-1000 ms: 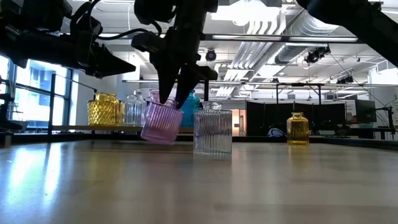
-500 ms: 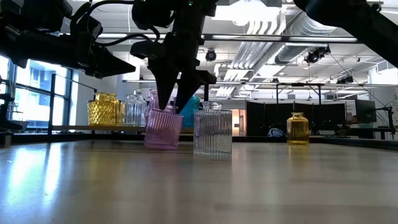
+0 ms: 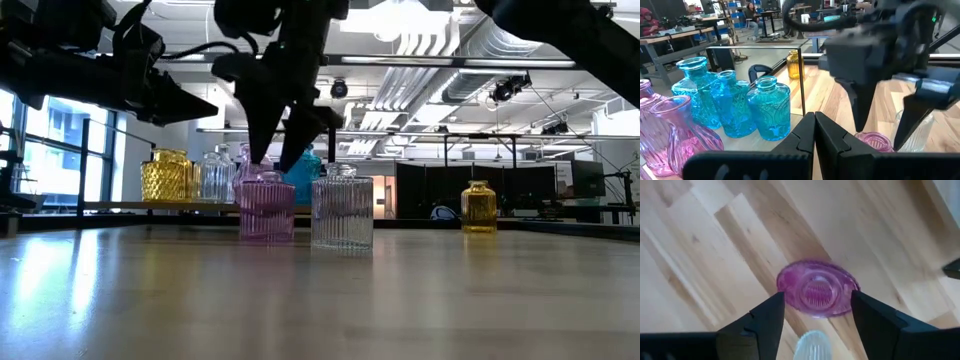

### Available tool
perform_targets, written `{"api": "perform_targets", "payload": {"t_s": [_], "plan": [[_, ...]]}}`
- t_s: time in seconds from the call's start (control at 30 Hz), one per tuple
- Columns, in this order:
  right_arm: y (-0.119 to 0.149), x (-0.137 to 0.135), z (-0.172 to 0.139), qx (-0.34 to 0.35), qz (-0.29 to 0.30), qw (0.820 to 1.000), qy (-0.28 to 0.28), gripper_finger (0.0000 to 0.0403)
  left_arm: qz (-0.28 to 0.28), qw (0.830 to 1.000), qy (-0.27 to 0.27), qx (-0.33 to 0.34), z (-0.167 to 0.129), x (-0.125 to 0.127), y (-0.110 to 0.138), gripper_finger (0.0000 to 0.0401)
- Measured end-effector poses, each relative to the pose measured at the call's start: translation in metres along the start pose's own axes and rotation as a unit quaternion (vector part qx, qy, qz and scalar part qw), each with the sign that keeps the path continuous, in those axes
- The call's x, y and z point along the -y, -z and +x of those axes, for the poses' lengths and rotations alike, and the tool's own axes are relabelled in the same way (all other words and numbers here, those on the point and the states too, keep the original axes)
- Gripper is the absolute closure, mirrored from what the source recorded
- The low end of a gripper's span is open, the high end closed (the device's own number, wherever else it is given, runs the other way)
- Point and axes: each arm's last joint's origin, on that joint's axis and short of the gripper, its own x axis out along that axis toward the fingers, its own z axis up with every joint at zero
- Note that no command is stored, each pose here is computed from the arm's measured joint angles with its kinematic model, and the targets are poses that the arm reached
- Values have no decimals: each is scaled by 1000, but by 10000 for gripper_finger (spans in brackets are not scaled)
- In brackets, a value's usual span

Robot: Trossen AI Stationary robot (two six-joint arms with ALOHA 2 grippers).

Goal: Sort vases onto shelf
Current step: Put the purple flower vase aligned with the other purple flower vase on the shelf

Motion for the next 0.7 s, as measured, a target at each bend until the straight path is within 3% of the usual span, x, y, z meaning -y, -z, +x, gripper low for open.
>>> {"api": "perform_targets", "payload": {"t_s": [0.17,0.27,0.4,0.57,0.63,0.7], "plan": [[4,2,-26,12,-37,999,2,203,-4,1000,0,-1,0,0,0,401],[16,-4,-38,18,-95,994,49,220,-3,1000,0,-4,0,0,1,401],[35,-21,-41,14,-176,980,90,273,-12,1000,1,-9,0,0,2,401],[42,-41,-43,73,-233,962,119,377,-27,999,11,-20,0,1,4,401],[41,-46,-44,96,-243,957,122,395,-32,999,21,-20,0,2,4,401],[39,-49,-44,112,-254,954,113,386,-39,999,27,-22,0,2,4,401]]}}
